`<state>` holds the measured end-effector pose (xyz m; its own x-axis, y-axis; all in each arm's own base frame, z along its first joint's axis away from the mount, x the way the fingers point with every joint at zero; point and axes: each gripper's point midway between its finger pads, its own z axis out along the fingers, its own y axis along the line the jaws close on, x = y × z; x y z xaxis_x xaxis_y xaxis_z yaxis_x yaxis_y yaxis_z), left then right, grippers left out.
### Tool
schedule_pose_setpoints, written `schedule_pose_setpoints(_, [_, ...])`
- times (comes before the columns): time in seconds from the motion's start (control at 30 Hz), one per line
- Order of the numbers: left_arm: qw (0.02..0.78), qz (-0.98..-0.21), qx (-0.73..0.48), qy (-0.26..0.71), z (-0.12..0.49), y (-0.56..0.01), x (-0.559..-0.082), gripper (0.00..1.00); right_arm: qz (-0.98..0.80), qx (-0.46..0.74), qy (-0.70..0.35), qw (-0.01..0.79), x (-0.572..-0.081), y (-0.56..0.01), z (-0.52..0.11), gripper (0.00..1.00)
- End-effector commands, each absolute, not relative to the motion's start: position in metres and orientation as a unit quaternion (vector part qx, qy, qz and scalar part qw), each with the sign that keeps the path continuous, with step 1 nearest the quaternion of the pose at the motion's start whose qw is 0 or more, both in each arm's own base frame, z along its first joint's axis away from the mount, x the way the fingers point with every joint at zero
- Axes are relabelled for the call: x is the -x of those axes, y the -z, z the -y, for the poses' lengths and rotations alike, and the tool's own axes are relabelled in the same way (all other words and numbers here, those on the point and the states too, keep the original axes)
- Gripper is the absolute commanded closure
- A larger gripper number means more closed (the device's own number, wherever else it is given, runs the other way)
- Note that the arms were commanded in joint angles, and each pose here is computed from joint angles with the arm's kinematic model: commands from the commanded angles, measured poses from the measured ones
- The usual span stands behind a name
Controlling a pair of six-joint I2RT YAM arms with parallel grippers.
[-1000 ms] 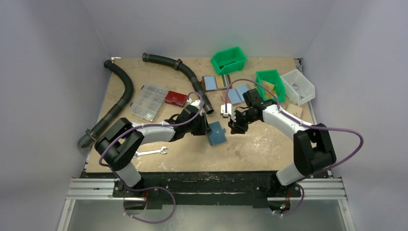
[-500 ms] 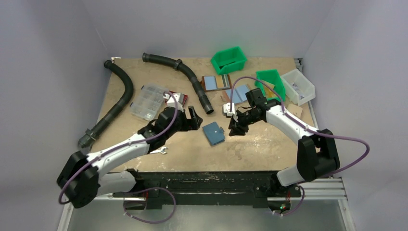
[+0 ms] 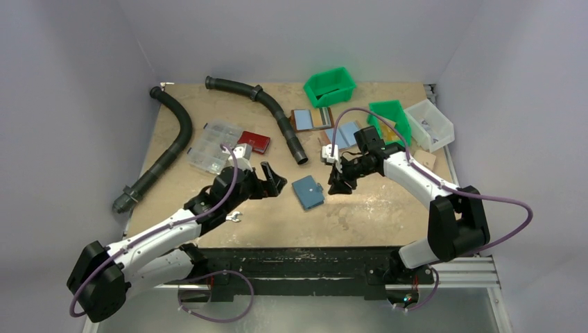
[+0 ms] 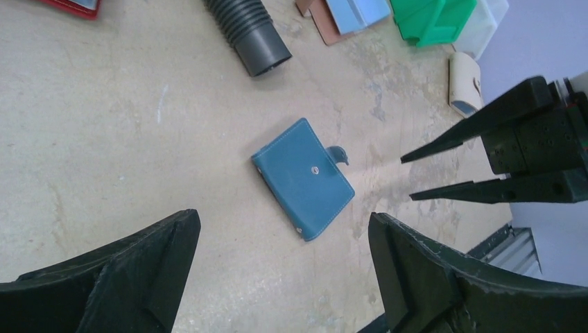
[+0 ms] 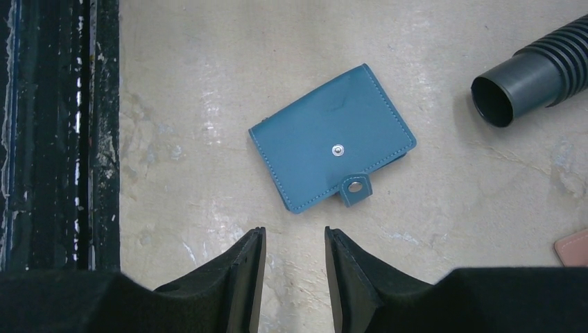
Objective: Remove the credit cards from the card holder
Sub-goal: Open the card holder at the center of the board.
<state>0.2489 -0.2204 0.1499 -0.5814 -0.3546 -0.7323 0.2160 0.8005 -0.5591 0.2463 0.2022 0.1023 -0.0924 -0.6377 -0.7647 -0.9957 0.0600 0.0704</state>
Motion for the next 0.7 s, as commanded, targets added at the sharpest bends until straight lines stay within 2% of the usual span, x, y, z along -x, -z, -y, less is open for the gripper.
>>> schedule_pose_setpoints(0.0, [0.425,-0.831,0.009,0.359,0.244,-0.144,-0.243,0.00,-0.685,0.583,-0.306,0.312,-0.264,-0.116,-0.208,0.56])
schedule_pose_setpoints(0.23, [0.386,-0.824,-0.026,0.413,0.269,-0.128,-0.229,0.03,-0.713,0.558,-0.293,0.308,-0.274,-0.108,-0.209,0.55])
schedule_pose_setpoints(0.33, [0.388,-0.810,-0.034,0.438,0.274,-0.132,-0.224,0.00,-0.720,0.556,-0.289,0.298,-0.274,-0.102,-0.212,0.55])
schedule_pose_setpoints(0.67, [0.407,-0.798,-0.091,0.436,0.279,-0.120,-0.208,0.02,-0.727,0.568,-0.271,0.274,-0.268,-0.086,-0.232,0.55])
